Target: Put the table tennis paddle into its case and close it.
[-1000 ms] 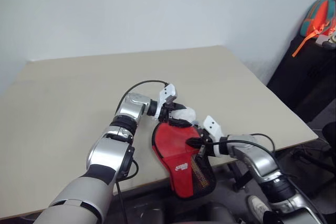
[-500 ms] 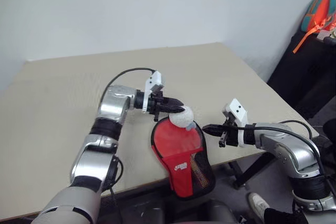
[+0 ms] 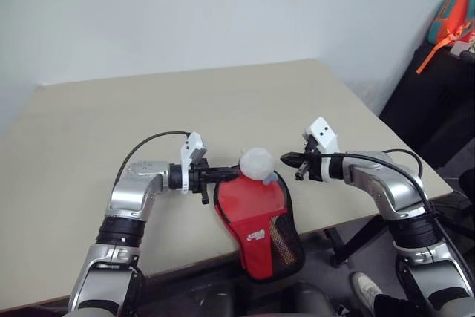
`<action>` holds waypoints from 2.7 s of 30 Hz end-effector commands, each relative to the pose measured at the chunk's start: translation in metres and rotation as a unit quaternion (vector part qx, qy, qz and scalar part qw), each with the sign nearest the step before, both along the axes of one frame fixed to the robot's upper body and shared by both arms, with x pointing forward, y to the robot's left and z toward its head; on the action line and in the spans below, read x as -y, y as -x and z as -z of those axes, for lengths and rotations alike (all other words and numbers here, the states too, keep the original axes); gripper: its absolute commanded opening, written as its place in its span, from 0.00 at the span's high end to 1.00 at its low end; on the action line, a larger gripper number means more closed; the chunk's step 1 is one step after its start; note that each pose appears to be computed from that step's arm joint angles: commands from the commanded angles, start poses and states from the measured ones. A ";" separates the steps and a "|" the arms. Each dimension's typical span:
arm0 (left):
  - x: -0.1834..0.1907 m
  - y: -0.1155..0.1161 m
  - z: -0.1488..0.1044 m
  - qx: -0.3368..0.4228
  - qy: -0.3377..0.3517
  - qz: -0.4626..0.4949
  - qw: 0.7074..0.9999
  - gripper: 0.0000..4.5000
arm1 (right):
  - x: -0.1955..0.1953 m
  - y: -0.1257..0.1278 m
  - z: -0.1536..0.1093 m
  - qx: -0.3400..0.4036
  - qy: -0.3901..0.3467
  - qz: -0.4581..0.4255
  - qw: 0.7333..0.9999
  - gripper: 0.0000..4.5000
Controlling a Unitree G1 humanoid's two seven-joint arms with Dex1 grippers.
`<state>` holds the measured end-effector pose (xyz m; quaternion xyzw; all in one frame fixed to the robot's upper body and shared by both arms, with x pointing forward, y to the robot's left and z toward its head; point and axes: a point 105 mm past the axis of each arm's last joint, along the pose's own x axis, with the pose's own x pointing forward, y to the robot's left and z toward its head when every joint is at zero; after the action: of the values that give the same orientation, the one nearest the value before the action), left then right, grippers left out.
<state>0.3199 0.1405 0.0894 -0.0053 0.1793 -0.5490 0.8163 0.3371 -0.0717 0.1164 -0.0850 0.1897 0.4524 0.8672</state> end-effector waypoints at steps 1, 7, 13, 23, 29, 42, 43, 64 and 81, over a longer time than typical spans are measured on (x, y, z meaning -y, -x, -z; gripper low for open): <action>-0.004 0.000 -0.012 0.026 0.008 -0.013 1.000 1.00 | -0.008 -0.008 -0.013 0.034 0.002 -0.005 0.999 0.92; -0.011 0.007 -0.008 0.025 0.005 -0.023 0.999 1.00 | -0.018 -0.011 -0.014 0.035 0.005 -0.011 0.999 0.50; -0.012 0.010 -0.005 0.024 0.003 -0.024 0.999 1.00 | -0.024 -0.008 -0.016 0.033 0.011 -0.027 0.999 0.01; -0.012 0.011 -0.002 0.022 0.001 -0.028 0.999 1.00 | -0.040 -0.002 -0.012 0.030 0.014 -0.055 0.998 0.01; -0.011 0.011 -0.001 0.022 -0.002 -0.026 0.999 1.00 | -0.048 -0.013 -0.001 0.033 0.020 -0.049 0.998 0.01; 0.012 0.011 -0.006 0.041 0.002 0.005 0.999 1.00 | -0.048 -0.032 0.008 0.039 0.027 -0.025 0.999 0.53; 0.014 0.010 -0.007 0.045 0.004 0.006 0.999 1.00 | -0.048 -0.033 0.008 0.039 0.027 -0.024 0.999 0.61; 0.050 0.010 0.049 0.074 -0.063 0.038 0.995 1.00 | -0.032 -0.061 -0.007 0.071 0.049 0.002 0.996 1.00; 0.043 0.015 0.068 0.048 -0.099 0.066 0.992 1.00 | 0.004 -0.069 -0.010 0.097 0.105 0.005 0.990 1.00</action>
<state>0.3118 0.0892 0.0438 0.1101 0.1397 -0.5845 0.7917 0.4017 -0.0677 0.1087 -0.2011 0.1816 0.4252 0.8636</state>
